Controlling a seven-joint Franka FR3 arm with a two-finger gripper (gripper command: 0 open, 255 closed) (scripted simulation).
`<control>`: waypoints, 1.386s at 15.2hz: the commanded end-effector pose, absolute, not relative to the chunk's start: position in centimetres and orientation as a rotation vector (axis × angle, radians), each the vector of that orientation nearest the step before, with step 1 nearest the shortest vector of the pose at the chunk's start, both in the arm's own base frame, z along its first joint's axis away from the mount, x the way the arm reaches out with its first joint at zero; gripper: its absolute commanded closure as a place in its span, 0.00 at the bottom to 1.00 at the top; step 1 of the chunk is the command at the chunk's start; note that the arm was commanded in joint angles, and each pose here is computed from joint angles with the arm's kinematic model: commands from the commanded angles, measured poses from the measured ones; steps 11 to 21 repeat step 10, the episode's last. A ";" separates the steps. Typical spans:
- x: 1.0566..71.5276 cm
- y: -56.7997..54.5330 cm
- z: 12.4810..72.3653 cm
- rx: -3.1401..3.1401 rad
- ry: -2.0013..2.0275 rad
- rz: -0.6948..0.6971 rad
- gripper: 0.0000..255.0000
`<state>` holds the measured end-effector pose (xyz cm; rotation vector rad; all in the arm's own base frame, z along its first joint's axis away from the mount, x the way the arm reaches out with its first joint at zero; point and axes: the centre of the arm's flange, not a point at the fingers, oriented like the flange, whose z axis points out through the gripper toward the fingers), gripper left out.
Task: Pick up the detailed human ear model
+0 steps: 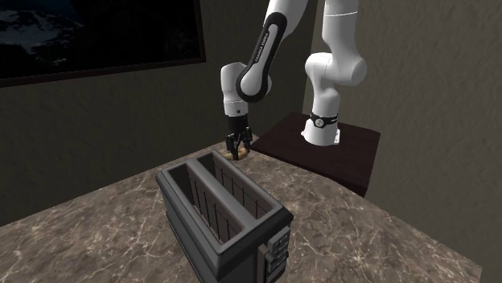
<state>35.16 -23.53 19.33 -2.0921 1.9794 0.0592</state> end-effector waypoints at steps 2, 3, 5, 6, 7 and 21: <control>35.1 -23.5 20.9 -2.093 1.980 0.060 1.00; 35.1 -23.5 21.4 -2.093 1.980 0.060 1.00; 35.1 -23.5 22.4 -2.093 1.980 0.060 1.00; 35.1 -23.5 23.0 -2.093 1.980 0.060 1.00; 35.1 -23.5 23.5 -2.093 1.980 0.060 1.00; 35.1 -23.5 24.1 -2.093 1.980 0.060 1.00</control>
